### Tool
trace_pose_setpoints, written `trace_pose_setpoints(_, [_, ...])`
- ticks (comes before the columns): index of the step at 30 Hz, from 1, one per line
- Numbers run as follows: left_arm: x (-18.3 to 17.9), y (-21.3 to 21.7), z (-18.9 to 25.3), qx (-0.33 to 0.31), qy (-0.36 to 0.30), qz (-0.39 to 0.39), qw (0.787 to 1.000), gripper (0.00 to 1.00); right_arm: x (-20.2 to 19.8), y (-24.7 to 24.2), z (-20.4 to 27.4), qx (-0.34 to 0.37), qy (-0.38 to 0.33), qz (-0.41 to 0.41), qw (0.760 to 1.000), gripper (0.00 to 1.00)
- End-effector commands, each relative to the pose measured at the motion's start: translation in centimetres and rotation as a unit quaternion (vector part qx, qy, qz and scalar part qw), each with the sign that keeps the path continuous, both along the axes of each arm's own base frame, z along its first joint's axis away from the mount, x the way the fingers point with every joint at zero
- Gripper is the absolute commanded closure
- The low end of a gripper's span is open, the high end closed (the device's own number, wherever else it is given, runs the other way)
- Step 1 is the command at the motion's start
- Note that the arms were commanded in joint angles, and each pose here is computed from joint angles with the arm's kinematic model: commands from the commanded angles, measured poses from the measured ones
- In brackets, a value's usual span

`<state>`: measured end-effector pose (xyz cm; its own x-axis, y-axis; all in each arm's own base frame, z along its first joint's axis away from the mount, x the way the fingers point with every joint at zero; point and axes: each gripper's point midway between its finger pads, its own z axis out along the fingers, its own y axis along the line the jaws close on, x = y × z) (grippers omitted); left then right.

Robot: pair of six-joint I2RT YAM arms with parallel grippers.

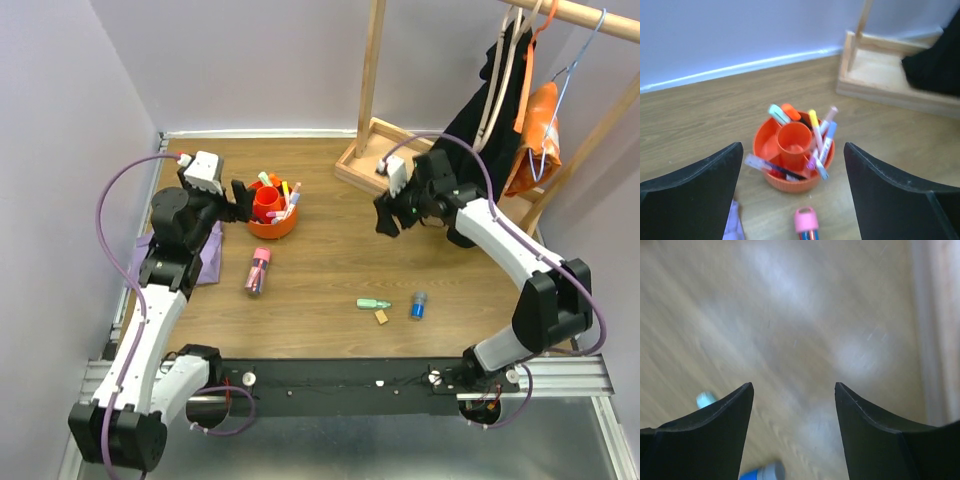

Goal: Sort the stationery into containers
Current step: Pick up the stationery from the center of the board.

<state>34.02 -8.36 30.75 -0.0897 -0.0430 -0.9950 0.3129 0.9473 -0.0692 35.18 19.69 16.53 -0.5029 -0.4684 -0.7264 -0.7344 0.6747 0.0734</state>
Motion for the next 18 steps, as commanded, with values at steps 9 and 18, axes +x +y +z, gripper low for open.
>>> trace_pose_setpoints(9, [-15.8, -12.7, -12.1, 0.183, 0.144, -0.533, 0.814, 0.15, -3.8, -2.9, 2.8, 0.032, -0.04, -0.082, 0.995, 0.28])
trace_pose_setpoints(18, [-14.4, -21.3, -17.6, 0.281, 0.117, -0.583, 0.754, 0.2, 1.5, -7.8, 12.7, 0.055, -0.162, -0.205, 0.964, 0.25])
